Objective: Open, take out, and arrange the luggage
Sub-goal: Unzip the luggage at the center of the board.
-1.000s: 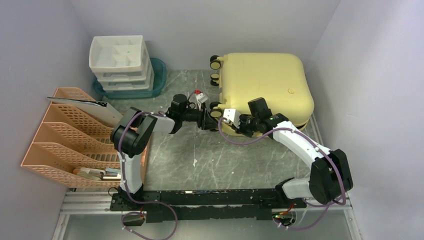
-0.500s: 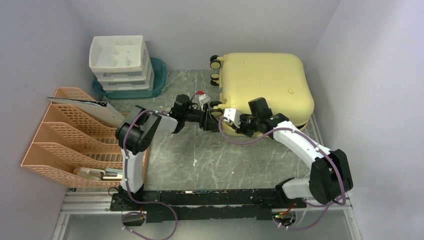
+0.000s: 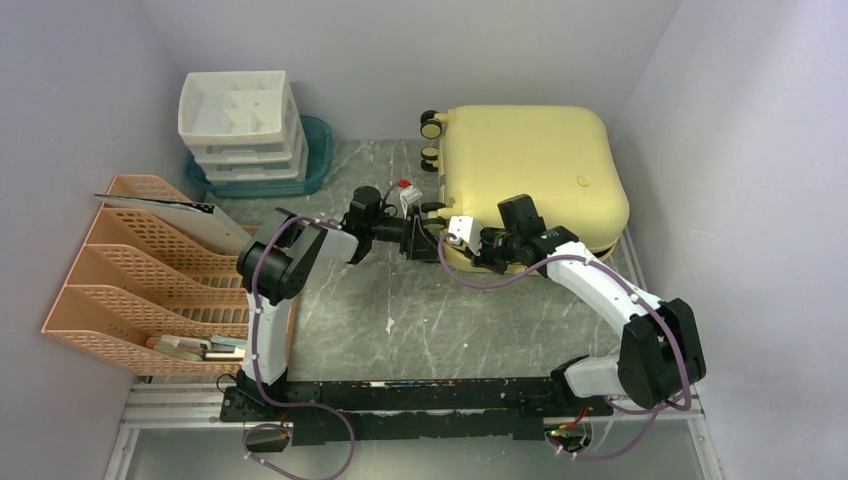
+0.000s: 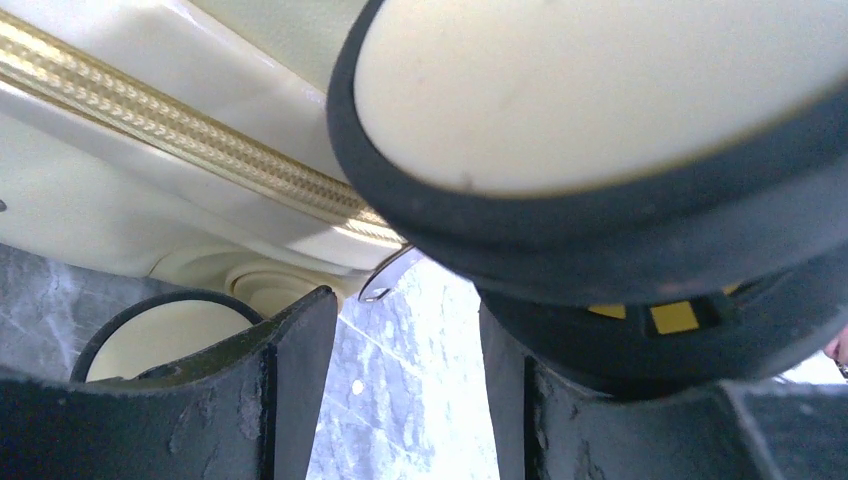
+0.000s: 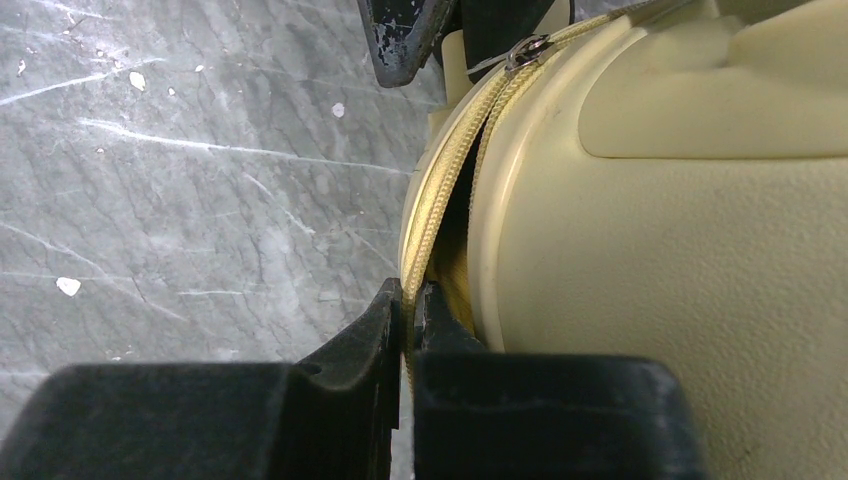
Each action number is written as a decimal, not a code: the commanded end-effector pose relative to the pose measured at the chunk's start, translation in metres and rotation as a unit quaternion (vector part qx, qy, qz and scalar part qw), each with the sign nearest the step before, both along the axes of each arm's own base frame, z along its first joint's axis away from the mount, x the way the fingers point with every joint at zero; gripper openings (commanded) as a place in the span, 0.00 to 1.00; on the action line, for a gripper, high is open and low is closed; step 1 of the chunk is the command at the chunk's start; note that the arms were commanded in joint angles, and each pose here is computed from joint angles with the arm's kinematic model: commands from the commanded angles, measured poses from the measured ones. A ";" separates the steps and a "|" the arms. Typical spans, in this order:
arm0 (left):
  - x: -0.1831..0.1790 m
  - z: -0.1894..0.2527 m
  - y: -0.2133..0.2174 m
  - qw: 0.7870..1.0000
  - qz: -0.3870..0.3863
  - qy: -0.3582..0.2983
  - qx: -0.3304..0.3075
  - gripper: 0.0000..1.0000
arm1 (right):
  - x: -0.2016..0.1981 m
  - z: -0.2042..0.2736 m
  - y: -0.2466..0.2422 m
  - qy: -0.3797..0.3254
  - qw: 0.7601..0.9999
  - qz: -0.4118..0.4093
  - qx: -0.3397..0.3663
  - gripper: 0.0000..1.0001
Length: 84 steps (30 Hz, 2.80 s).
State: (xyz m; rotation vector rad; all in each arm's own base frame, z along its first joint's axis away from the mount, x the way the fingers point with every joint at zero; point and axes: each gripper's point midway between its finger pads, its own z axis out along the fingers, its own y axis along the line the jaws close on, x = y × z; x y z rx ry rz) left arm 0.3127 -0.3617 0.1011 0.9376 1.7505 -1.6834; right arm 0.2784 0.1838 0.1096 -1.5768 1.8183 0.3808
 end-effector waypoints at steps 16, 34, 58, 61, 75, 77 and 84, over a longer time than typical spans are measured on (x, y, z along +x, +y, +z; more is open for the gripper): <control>0.013 0.045 -0.018 0.994 0.030 -0.031 -0.100 0.38 | -0.048 -0.018 0.014 0.107 0.993 0.046 0.034 0.00; -0.005 0.066 -0.011 0.992 0.011 -0.025 -0.123 0.11 | -0.045 -0.027 0.011 0.114 0.993 0.036 0.023 0.00; 0.014 0.071 -0.011 0.992 0.069 -0.004 -0.103 0.05 | -0.045 -0.032 0.010 0.119 0.992 0.032 0.016 0.00; 0.016 0.078 0.000 0.991 0.091 -0.016 -0.098 0.05 | -0.044 -0.033 0.008 0.118 0.992 0.030 0.014 0.00; 0.050 0.066 0.021 0.969 0.227 -0.087 0.033 0.05 | -0.043 -0.031 0.006 0.116 0.993 0.026 0.015 0.00; 0.043 0.062 0.014 0.972 0.213 -0.090 0.033 0.05 | -0.042 -0.030 0.006 0.116 0.993 0.024 0.016 0.00; 0.028 0.057 0.004 0.978 0.171 -0.114 0.032 0.06 | -0.042 -0.029 0.005 0.118 0.993 0.024 0.018 0.00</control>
